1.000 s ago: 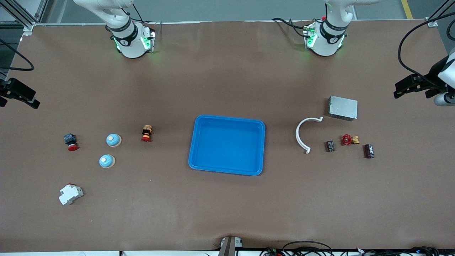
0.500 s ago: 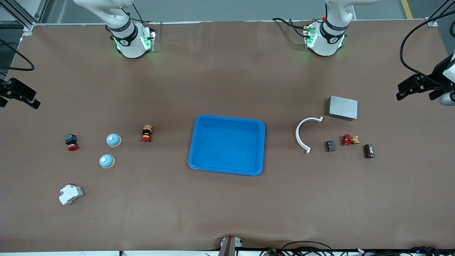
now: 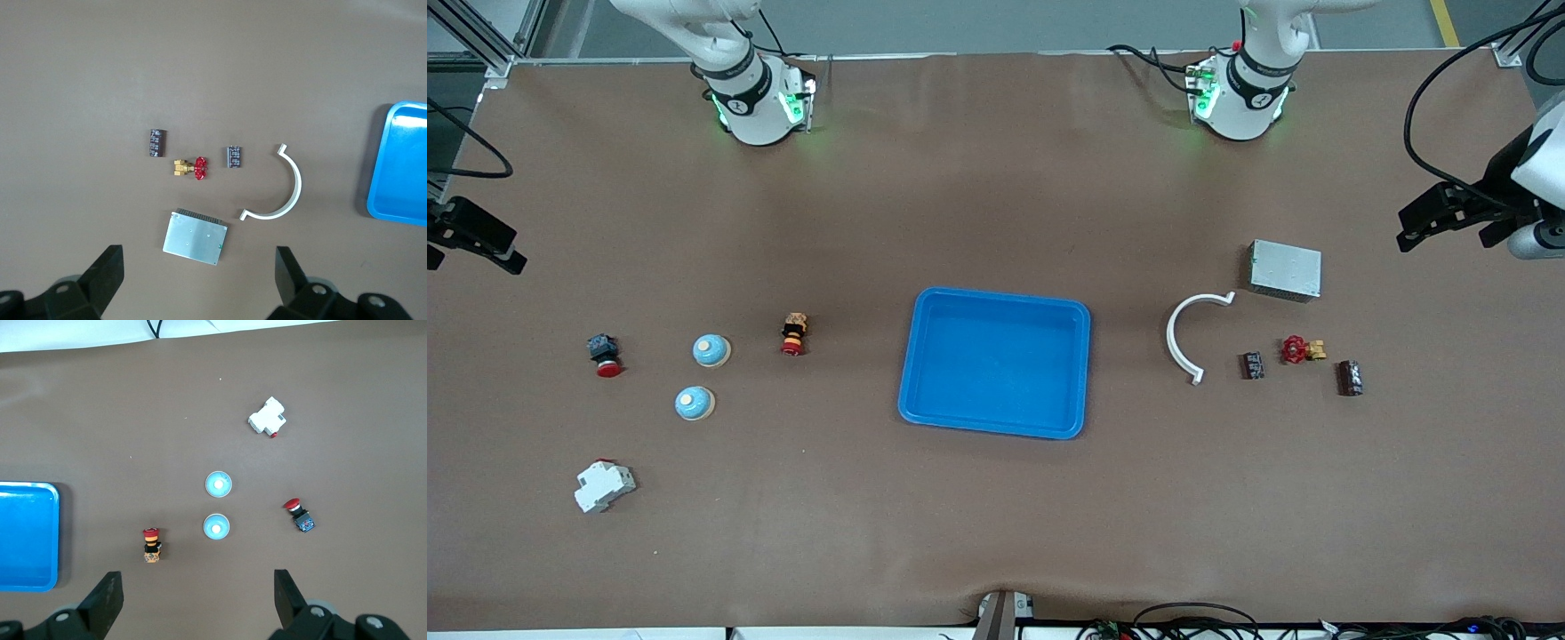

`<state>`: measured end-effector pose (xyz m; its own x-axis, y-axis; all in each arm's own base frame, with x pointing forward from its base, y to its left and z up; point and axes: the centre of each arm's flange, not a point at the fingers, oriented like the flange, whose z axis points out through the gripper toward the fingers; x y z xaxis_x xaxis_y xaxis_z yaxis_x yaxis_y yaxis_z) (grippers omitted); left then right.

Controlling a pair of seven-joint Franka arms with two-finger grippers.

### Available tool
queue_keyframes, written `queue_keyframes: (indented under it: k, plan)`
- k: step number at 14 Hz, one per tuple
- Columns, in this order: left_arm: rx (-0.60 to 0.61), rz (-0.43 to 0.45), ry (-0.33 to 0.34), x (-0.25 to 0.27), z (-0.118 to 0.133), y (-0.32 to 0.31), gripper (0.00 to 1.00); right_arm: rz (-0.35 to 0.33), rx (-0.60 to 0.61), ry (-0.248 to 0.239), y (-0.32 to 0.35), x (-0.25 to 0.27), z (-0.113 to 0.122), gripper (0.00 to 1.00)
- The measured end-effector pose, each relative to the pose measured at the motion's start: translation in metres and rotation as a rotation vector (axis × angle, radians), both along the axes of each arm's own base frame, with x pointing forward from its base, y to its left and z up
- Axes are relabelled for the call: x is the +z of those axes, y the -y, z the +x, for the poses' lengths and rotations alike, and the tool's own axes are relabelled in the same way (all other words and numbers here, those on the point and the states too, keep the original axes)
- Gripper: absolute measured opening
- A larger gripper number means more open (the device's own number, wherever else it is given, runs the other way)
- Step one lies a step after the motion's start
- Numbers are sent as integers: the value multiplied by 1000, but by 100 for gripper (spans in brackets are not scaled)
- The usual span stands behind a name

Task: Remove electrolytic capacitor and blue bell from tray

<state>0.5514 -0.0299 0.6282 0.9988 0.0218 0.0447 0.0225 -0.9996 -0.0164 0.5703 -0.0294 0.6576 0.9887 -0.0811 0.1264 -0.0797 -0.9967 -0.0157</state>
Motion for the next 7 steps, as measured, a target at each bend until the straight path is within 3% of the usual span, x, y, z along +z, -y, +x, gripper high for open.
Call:
queue_keyframes:
  k: [7]
  plan:
    - [38, -24, -11, -6, 4, -21, 100, 1, 2, -29, -1, -12, 0, 100]
